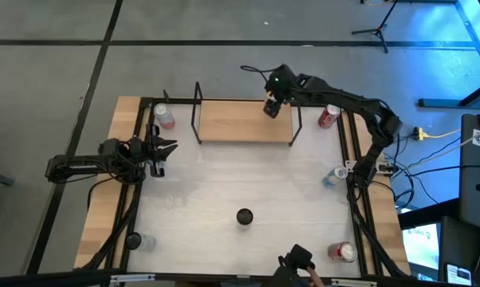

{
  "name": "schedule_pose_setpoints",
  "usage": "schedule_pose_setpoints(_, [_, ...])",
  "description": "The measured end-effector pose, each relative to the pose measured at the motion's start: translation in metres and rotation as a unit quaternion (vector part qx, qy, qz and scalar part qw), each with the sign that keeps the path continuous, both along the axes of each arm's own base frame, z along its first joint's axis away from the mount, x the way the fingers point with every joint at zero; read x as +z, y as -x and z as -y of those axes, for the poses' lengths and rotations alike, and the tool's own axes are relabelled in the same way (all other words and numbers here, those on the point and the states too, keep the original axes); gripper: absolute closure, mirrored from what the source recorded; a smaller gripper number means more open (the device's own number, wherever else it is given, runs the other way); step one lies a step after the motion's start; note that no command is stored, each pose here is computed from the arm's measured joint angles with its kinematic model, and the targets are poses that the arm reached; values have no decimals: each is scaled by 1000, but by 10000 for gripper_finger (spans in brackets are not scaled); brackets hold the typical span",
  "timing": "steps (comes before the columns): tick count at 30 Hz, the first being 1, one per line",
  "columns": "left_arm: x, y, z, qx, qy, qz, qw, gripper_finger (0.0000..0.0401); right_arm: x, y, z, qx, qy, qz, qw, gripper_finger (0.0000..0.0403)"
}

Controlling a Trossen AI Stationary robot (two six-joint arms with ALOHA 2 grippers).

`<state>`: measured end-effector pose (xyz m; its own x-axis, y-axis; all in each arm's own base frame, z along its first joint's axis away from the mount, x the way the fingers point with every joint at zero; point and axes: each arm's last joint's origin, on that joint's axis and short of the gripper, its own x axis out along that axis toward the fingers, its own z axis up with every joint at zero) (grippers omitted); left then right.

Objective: Place canned beverage on shelf
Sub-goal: Put the bottom orange soda can on the shelf

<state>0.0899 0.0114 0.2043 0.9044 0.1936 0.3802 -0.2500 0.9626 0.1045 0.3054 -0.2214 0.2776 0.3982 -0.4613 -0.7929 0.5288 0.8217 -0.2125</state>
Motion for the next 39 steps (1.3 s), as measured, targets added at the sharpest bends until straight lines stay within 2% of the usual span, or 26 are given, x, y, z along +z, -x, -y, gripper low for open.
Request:
schedule_pose_setpoints(12, [0, 0, 0, 0, 1, 0, 1000, 348, -6, 10, 14, 1, -22, -8, 1000, 130])
schedule_pose_setpoints(28, [0, 0, 0, -4, 9, 4, 1000, 348, -8, 15, 22, 4, -16, -15, 1000, 124])
schedule_pose_setpoints(39, [1, 0, 0, -4, 9, 6, 1000, 348, -9, 15, 21, 12, -16, -23, 1000, 68])
